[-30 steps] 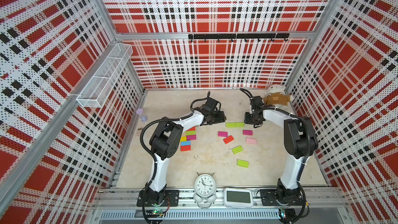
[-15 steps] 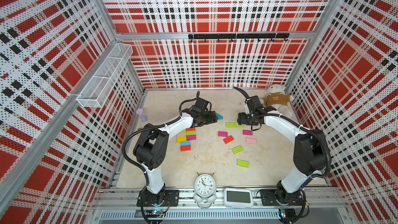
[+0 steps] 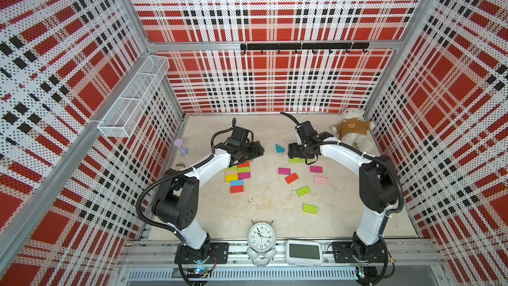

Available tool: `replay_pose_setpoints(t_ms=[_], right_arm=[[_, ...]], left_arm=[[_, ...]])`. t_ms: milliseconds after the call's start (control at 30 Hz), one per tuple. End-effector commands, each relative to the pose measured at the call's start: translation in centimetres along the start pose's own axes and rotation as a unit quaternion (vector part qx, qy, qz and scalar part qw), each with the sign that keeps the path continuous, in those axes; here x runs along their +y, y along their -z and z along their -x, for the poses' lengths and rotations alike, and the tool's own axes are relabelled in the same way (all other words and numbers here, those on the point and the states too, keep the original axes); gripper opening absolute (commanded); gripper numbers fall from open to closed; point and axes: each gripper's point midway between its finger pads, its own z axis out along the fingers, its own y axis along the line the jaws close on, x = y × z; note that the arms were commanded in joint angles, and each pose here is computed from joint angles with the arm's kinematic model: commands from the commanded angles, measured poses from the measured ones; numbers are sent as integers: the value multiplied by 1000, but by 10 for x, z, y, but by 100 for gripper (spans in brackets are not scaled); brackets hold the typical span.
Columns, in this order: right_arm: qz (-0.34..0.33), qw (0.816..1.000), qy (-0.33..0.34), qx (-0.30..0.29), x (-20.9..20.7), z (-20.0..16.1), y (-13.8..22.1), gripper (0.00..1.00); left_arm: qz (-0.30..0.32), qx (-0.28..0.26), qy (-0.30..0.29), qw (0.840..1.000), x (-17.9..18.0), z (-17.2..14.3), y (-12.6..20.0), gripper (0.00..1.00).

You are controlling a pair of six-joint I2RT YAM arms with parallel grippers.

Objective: Assemble a carrot with building blocks
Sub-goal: Assemble the building block at the center of the board.

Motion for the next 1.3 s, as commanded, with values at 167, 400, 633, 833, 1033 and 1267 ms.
replay_pose_setpoints(t_ms=[167,400,633,833,1033,1267], right_arm=[[3,999,36,-13,21,45,-44,76],[-2,998,64,-9,39,56,-63,72],[-25,995,92,-2,45,51,-76,69],[-46,993,105,7,46,45,-90,64],[-55,993,106,7,44,44,-96,54],[-64,992,106,1,41,45,-93,43]], left_arm=[[-18,-32,7,999,4,24,20,80],[-18,-9,5,1000,6,19,6,80],[-15,-1,9,1000,14,14,1,80],[-13,-9,17,1000,23,16,10,80],[-12,-11,21,1000,27,14,15,80],[-16,-9,21,1000,26,14,15,80]])
